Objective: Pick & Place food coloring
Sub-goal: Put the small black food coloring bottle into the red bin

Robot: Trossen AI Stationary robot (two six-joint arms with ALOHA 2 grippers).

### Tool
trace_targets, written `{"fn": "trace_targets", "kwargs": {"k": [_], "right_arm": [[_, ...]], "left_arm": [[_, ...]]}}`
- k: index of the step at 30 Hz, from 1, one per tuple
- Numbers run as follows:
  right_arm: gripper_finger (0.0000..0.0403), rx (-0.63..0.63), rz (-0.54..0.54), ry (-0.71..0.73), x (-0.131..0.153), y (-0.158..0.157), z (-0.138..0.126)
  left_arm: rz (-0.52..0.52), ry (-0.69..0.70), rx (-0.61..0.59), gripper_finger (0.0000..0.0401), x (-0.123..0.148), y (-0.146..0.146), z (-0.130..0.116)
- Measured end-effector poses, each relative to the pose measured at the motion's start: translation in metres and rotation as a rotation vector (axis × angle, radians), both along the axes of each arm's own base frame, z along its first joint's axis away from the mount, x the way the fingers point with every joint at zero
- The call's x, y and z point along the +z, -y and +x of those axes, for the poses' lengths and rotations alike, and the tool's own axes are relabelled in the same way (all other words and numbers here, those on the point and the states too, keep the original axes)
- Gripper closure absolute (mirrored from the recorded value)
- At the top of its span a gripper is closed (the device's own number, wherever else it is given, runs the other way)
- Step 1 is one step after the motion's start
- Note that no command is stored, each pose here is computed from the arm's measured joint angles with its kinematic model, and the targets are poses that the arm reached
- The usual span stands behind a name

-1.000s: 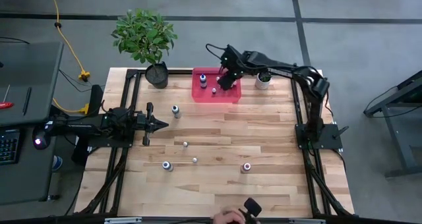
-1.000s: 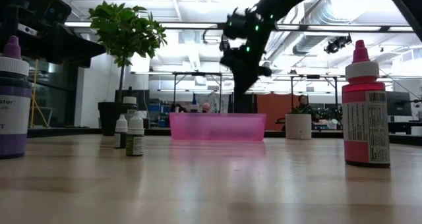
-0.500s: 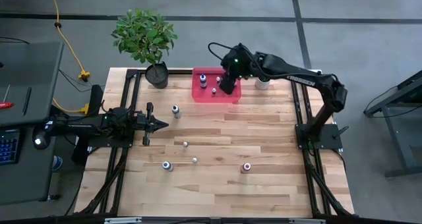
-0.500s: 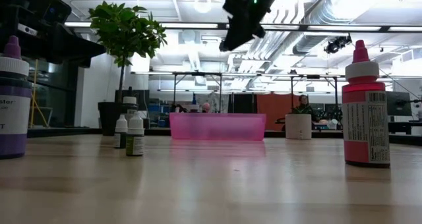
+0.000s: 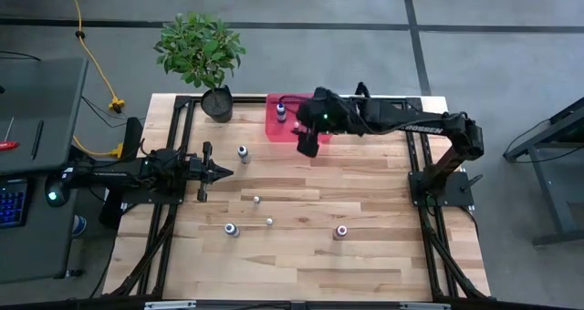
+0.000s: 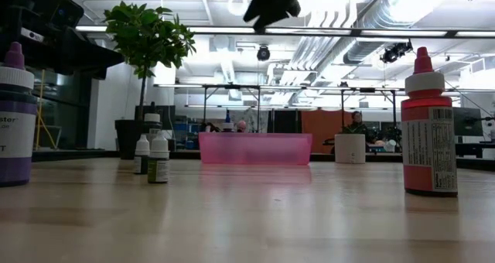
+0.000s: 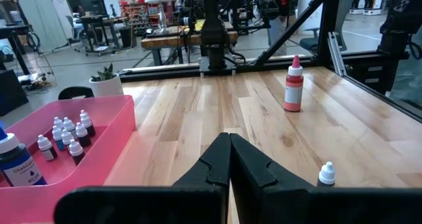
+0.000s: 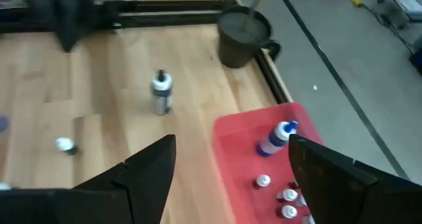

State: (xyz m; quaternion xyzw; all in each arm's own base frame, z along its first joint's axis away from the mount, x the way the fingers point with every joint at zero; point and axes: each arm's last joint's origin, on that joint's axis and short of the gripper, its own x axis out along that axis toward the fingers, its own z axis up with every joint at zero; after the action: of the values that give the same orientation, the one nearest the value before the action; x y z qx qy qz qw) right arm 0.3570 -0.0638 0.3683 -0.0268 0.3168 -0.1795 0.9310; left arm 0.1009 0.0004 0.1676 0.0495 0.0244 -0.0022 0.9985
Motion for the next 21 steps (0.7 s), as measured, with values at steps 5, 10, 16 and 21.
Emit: {"fn": "trace_targets", "kwargs": {"k": [5,10,16,21], "right_arm": [[0.0120,0.142,-0.094,0.015,0.002,-0.029,0.007],[0.0120,0.394,-0.237,0.036,0.007,-0.059,0.013],[0.0120,0.413,-0.197,0.067,-0.003,-0.064,0.029],[0.0120,0.386,-0.033,0.039,-0.013,-0.059,0.068]], "left_arm": [[0.000,0.001,0.000,0.0401,0.000,0.000,0.000],[0.000,0.000,0.000,0.0401,0.000,0.000,0.000],[0.000,0.000,0.000,0.0401,0.000,0.000,0.000],[0.000,0.000,0.000,0.0401,0.000,0.000,0.000]]}}
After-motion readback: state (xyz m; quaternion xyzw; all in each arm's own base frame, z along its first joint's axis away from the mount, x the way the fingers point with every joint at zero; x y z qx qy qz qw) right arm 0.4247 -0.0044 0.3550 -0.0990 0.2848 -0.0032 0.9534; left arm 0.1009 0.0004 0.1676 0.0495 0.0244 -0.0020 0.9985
